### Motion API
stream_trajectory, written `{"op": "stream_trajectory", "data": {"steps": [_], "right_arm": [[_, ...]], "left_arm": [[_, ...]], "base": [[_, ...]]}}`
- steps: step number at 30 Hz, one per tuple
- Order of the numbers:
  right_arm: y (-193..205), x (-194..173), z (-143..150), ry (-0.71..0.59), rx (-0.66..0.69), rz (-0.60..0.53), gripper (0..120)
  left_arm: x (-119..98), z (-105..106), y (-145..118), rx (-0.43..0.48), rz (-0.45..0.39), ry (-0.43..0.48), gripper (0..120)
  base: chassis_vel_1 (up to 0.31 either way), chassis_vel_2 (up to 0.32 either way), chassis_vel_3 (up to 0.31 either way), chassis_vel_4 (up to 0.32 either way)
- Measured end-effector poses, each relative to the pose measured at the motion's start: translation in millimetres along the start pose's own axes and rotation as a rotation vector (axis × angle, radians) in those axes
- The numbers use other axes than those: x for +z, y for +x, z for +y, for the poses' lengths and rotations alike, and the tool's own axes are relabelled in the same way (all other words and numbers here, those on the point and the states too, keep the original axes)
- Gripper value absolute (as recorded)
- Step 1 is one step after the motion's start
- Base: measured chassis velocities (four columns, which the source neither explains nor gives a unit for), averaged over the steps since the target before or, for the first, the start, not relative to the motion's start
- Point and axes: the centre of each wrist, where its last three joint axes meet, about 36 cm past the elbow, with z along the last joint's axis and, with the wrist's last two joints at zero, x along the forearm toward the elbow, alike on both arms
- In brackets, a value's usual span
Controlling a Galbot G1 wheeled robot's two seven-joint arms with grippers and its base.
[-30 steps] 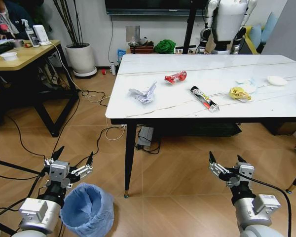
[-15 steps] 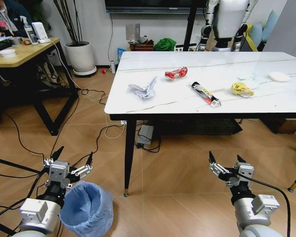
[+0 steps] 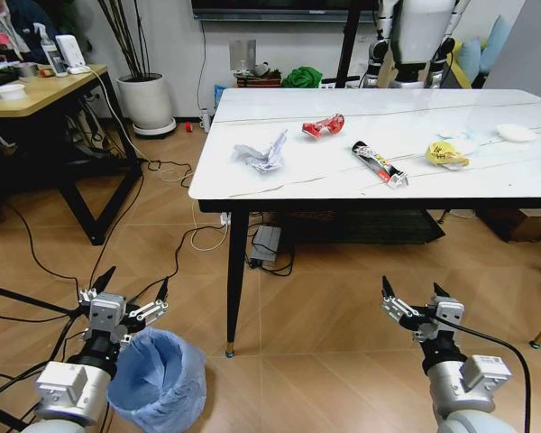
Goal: Pick up the trash bin and place the trash from the table into it.
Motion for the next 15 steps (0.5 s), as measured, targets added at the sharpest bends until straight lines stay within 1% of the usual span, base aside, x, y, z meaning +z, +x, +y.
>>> {"op": "stream_trajectory", "data": {"steps": [15], "right_arm": [[-1.5, -0.3, 2.2, -0.007, -0.006, -0.006, 100]], "left_arm": [[-2.3, -1.0, 0.6, -0.001, -0.006, -0.005, 100]], "base": [[0.0, 0.0, 0.0, 0.0]]}}
